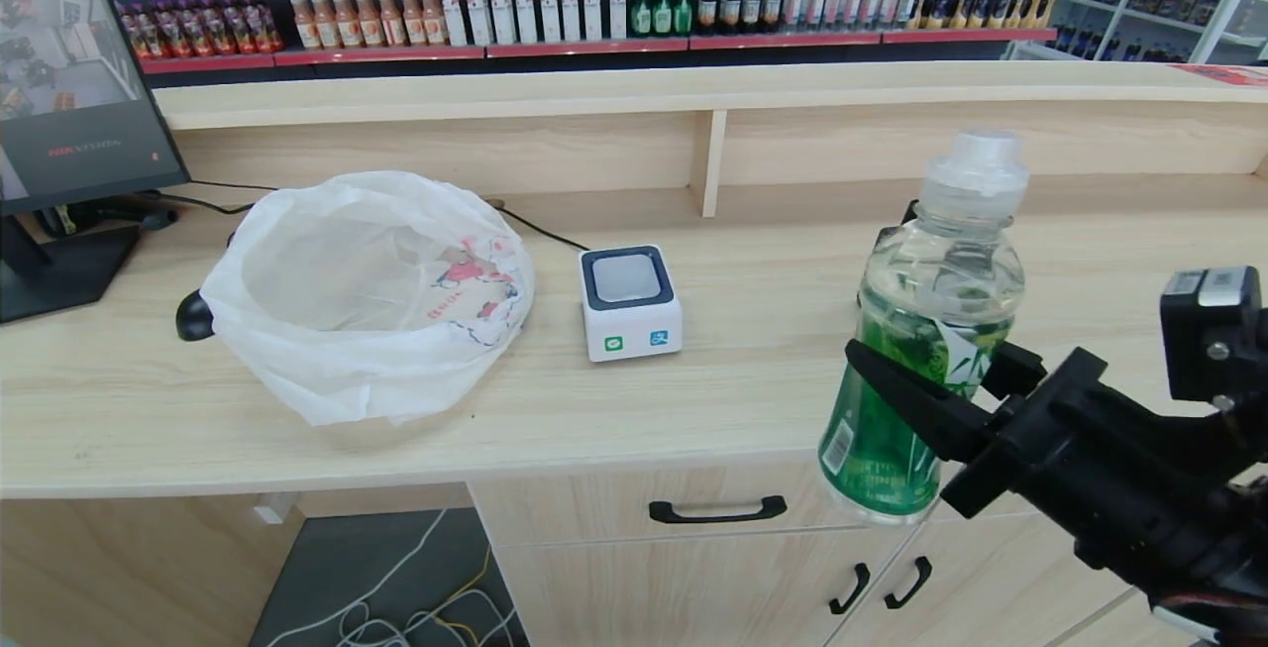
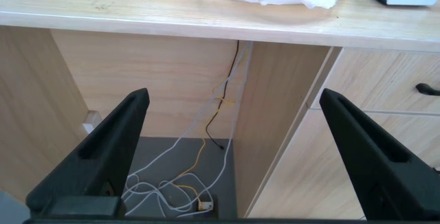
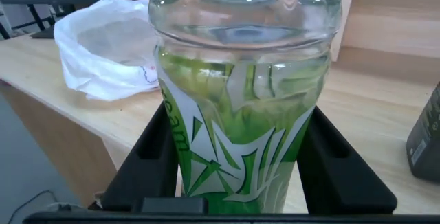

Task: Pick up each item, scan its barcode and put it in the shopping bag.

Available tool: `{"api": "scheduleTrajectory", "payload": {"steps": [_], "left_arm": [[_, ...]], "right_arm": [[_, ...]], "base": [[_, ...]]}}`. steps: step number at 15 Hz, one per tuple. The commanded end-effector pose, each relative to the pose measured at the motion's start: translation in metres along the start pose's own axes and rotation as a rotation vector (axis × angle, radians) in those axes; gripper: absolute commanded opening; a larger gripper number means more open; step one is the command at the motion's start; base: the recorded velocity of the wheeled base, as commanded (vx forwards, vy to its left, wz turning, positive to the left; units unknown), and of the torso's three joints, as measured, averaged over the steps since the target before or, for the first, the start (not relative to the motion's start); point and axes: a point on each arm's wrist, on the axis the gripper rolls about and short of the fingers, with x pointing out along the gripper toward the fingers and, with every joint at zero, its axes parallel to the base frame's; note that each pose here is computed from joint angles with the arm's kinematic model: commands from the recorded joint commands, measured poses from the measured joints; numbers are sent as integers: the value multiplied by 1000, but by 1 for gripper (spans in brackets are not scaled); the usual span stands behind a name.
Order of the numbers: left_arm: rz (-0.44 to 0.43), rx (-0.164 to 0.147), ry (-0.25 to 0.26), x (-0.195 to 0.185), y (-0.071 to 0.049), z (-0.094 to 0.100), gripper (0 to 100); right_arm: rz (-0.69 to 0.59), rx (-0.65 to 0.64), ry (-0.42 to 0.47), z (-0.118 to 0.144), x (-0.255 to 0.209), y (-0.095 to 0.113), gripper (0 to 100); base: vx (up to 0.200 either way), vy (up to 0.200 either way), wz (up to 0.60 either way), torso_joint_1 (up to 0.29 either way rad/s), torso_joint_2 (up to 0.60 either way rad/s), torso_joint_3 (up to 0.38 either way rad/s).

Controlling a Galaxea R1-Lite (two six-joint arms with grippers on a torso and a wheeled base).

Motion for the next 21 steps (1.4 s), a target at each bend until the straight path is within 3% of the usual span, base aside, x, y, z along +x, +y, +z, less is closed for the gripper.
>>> {"api": "scheduleTrajectory", "payload": {"steps": [1,5,11,14,21], "left_arm": [[1,0,1,0,0,0,100],[1,-2,0,0,0,0,100],[1,-2,0,0,0,0,100],[1,-2,0,0,0,0,100],[1,-2,0,0,0,0,100]], "right_arm": [[22,6,-22,7,-16,2,0],[112,45,-33,10,-25,4,0],[231,301,-56,20,-26,10,0],[283,501,-81,29,-25,13,0],[330,759,-106,43,-2,16,0]], "base": [[0,0,0,0,0,0],[0,0,0,0,0,0],[0,0,0,0,0,0],[0,0,0,0,0,0],[0,0,0,0,0,0]]}}
